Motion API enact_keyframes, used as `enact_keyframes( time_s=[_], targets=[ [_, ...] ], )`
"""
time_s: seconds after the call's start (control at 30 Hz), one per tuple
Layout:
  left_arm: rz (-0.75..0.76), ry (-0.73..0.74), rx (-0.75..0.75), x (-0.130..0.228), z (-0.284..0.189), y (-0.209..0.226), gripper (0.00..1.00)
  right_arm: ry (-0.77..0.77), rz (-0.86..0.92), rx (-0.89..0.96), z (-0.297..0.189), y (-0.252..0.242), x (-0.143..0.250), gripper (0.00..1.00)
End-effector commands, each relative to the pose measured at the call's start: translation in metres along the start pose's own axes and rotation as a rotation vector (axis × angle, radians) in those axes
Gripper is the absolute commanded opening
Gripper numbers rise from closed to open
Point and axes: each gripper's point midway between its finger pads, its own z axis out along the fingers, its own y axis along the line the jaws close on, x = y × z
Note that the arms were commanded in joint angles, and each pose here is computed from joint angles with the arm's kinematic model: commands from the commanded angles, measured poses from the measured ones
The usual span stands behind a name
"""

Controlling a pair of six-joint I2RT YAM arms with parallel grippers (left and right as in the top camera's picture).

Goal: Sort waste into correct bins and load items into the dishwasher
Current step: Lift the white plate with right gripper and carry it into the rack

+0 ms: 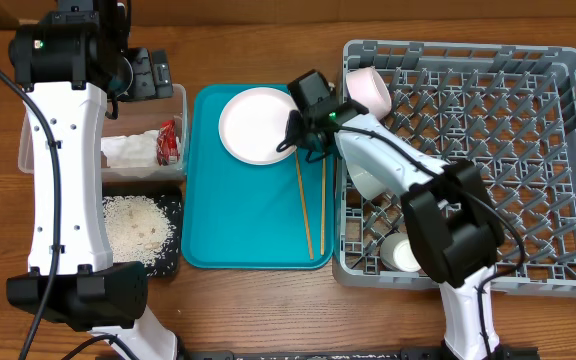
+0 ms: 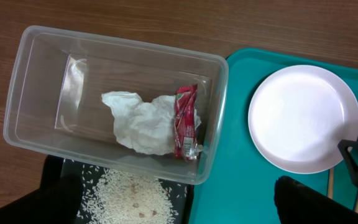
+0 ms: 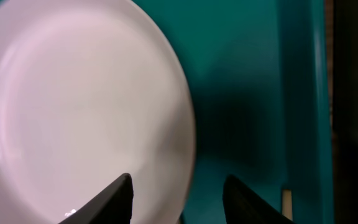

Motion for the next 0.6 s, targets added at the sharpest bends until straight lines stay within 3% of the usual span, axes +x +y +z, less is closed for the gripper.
enact_keyframes(
  time_s=[0.0, 0.07, 0.2, 0.43, 0.57],
  targets=[
    [-0.010, 0.011, -0.016, 0.001, 0.005, 0.004, 1.00, -0.008, 0.034, 0.015, 0.011, -0.003, 0.000, 0.36],
    [-0.010, 0.011, -0.016, 0.001, 0.005, 0.004, 1.00, 0.003, 0.041, 0.023, 0.018, -0.005, 0.004, 0.28],
    [-0.010, 0.012, -0.017, 0.001, 0.005, 0.004, 1.00, 0.013, 0.049, 0.032, 0.023, -0.008, 0.008, 0.04],
    [-0.010, 0.011, -0.016, 0.001, 0.005, 0.004, 1.00, -0.016, 0.032, 0.018, 0.016, 0.001, -0.002, 0.04],
    [-0.010, 0.011, -0.016, 0.001, 0.005, 0.004, 1.00, -0.121, -0.074, 0.006, -0.028, 0.019, -0.042, 0.04]
  ],
)
